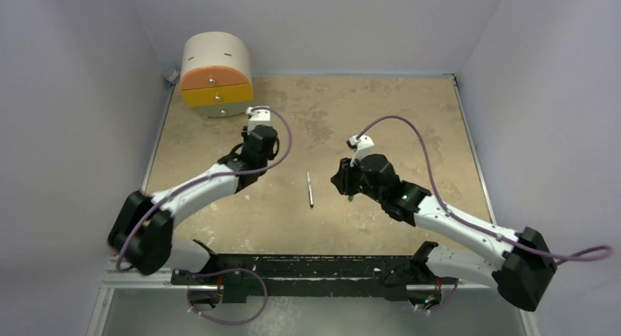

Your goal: Insert the pens into the pen caps

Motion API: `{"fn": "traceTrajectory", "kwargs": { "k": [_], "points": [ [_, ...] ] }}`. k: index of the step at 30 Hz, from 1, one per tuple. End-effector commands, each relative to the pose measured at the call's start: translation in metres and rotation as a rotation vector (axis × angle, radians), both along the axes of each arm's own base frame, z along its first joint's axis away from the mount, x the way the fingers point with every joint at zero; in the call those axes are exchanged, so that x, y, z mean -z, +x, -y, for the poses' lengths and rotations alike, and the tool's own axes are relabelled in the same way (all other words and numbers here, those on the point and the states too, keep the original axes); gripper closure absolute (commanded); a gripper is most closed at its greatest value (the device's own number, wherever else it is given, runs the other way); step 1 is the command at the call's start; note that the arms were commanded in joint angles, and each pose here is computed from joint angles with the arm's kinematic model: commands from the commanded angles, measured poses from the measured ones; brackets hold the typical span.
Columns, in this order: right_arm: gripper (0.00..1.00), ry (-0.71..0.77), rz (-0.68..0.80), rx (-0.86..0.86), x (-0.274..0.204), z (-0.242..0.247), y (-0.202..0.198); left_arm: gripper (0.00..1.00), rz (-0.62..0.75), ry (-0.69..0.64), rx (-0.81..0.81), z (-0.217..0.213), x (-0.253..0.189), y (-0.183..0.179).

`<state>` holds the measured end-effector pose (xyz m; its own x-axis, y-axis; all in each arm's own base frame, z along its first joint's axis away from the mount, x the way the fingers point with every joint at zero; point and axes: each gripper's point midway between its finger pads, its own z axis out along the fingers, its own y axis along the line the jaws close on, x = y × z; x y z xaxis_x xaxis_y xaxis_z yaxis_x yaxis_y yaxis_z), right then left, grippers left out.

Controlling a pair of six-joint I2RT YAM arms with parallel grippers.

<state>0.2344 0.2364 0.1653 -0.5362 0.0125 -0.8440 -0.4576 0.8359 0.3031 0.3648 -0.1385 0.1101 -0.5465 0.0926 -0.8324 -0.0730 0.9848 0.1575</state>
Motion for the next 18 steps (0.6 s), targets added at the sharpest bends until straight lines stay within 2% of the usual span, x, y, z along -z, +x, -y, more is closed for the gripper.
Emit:
{"fn": "traceTrajectory", "kwargs": {
  "k": [1, 3, 8, 11, 18],
  "points": [
    [0.58, 0.011, -0.022, 0.072, 0.009, -0.022, 0.029, 0.64, 0.328, -0.396, 0.023, 0.016, -0.099, -0.005],
    [0.52, -0.036, -0.052, 0.087, 0.021, -0.031, 0.038, 0.63, 0.334, -0.489, 0.091, 0.026, -0.105, -0.018],
    [0.51, -0.135, -0.082, 0.109, 0.046, -0.053, 0.06, 0.62, 0.317, -0.617, 0.124, 0.03, -0.1, -0.042],
    [0.52, -0.189, -0.116, 0.096, 0.068, -0.065, 0.064, 0.63, 0.325, -0.623, 0.11, 0.022, -0.095, -0.051],
    [0.55, -0.199, -0.158, 0.064, 0.092, -0.092, 0.07, 0.64, 0.338, -0.628, 0.092, 0.012, -0.099, -0.059]
  ]
}}
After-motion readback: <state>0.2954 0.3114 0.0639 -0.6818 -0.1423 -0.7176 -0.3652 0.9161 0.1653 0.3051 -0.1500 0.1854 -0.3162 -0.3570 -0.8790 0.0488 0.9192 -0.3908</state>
